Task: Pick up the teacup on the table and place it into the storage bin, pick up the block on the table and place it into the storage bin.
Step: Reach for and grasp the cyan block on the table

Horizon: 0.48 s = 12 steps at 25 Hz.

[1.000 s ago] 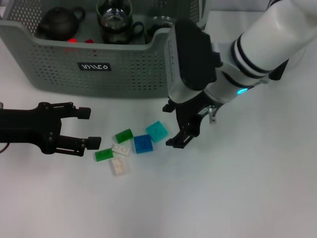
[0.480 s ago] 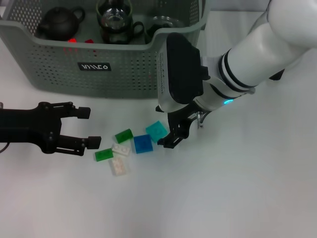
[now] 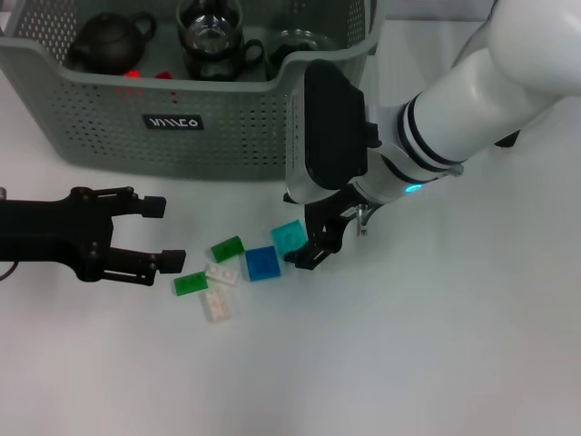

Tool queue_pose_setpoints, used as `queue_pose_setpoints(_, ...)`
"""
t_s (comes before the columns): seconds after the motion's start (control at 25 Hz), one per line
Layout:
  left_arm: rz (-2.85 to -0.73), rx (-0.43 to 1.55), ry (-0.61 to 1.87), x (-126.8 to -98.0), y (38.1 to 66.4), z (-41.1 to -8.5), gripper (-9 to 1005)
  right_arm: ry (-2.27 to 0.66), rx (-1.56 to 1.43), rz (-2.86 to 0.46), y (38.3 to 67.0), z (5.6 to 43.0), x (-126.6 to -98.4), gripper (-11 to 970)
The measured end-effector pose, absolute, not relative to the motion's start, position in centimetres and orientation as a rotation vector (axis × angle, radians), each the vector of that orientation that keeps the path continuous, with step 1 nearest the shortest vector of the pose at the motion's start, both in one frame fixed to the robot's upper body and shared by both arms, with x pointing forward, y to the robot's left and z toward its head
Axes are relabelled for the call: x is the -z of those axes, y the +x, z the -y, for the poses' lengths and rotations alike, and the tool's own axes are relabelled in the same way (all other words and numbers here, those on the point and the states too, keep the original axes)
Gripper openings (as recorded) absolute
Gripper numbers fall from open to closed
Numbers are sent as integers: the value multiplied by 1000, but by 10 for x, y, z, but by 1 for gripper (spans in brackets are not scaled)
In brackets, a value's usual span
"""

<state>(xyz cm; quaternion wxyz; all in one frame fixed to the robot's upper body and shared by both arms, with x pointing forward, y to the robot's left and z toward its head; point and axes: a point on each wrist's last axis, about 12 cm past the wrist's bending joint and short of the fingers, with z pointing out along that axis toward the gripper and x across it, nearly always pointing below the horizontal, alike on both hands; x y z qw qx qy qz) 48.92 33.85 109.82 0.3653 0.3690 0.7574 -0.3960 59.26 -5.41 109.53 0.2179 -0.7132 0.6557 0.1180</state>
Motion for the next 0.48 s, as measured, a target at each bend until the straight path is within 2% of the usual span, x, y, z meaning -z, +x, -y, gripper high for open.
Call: queue_pose_setpoints(0.48, -1950, 1019, 948, -1097, 489, -338, 897, -1981, -356, -1830, 587, 52, -1091, 814)
